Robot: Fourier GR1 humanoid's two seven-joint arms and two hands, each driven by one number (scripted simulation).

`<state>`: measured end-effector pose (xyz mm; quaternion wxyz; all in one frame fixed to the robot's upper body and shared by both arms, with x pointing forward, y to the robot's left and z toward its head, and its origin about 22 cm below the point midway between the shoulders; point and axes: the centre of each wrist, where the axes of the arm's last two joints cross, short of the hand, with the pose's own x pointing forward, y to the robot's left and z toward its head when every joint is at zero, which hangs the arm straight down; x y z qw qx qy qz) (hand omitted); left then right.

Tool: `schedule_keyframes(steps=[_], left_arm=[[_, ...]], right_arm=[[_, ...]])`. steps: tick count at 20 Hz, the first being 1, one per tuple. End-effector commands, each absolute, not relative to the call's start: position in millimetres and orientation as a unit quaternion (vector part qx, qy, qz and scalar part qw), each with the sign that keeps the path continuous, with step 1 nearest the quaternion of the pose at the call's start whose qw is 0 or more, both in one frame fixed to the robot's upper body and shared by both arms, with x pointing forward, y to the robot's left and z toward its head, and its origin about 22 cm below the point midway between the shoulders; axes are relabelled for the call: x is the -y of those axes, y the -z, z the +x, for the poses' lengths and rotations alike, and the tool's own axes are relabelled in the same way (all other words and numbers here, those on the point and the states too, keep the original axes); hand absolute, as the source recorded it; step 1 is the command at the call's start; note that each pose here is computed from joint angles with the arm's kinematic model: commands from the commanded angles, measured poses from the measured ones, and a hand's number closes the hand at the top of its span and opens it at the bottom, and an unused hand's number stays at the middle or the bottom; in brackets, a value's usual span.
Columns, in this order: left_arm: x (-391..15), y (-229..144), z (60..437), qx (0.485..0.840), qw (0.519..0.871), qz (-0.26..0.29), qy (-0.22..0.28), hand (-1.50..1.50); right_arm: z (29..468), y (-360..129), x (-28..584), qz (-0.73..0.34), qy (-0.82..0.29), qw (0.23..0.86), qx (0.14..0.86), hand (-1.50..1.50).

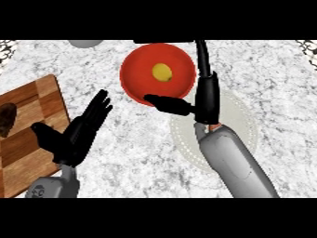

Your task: Pick the lemon from the placemat and place it in the bowl

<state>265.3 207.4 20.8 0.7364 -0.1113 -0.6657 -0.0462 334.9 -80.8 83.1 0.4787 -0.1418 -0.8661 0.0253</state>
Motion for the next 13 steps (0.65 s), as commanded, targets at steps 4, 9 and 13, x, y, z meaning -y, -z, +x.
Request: schedule_keyframes(steps=[4, 9, 13], left_arm=[[-215.4, -28.0, 258.9, 0.666, 0.738, -0.100, 0.034, 0.00], [-219.3, -19.7, 248.3, 0.666, 0.739, -0.098, 0.026, 0.00], [-217.8, -33.3, 264.8, 0.673, 0.732, -0.097, 0.038, 0.00]], right_arm=[[212.1, -30.5, 82.1, -0.110, -0.047, 0.471, 0.874, 1.50], [111.5, 0.1, 88.6, -0.101, -0.065, 0.509, 0.852, 1.50], [20.2, 18.7, 84.4, -0.065, -0.123, 0.549, 0.824, 1.50]])
